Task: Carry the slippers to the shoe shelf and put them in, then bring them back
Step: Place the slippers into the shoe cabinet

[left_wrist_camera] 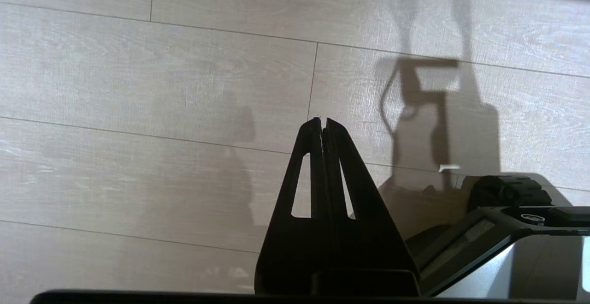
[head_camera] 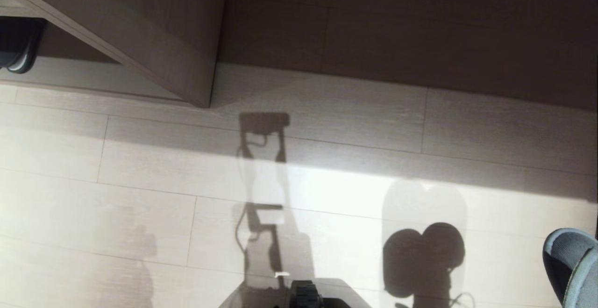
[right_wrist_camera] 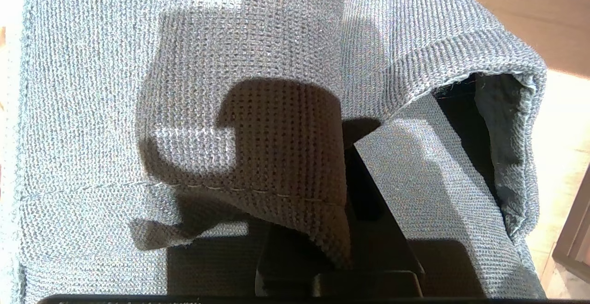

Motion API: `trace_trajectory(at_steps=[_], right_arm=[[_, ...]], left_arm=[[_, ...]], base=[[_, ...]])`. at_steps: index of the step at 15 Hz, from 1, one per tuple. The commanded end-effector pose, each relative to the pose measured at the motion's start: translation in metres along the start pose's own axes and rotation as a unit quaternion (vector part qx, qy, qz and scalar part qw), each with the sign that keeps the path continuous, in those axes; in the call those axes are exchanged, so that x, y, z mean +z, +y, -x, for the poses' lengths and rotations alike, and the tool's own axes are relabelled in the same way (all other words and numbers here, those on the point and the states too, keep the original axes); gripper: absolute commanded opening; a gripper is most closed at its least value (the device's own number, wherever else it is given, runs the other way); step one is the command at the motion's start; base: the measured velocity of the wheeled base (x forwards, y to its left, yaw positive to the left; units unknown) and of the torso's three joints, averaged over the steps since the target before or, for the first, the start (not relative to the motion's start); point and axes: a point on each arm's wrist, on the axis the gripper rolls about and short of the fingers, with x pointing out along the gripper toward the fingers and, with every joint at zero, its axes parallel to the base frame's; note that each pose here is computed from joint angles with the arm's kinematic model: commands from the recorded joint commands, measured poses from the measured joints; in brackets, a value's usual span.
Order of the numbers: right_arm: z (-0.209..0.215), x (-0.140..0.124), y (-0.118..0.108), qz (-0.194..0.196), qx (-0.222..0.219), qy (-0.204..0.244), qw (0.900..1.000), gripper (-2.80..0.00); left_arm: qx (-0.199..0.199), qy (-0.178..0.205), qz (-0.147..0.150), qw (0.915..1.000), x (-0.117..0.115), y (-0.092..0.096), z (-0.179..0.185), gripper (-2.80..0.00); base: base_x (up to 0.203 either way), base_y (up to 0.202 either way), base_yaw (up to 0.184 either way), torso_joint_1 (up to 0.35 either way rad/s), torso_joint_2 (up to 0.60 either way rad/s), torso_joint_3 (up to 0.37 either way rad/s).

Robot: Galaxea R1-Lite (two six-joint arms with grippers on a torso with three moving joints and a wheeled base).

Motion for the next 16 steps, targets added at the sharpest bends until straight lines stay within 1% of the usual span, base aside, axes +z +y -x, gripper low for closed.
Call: trace_trajectory(at_steps=[1, 16], right_arm=[[-0.0002, -0.0003, 0.0000, 0.000, 0.000, 0.000, 1.000, -2.80], [-0.0002, -0.0003, 0.0000, 0.000, 0.000, 0.000, 1.000, -2.80]], left_arm=[[0.000, 0.002, 0.000, 1.0000, -0.0004, 0.0000, -0.0002, -2.80], [0.000, 0.002, 0.000, 1.0000, -0.0004, 0.0000, -0.0003, -2.80]], base=[[0.000, 0.000, 0.000, 0.002, 0.01, 0.198], [0.000, 0.000, 0.000, 0.003, 0.00, 0.202]])
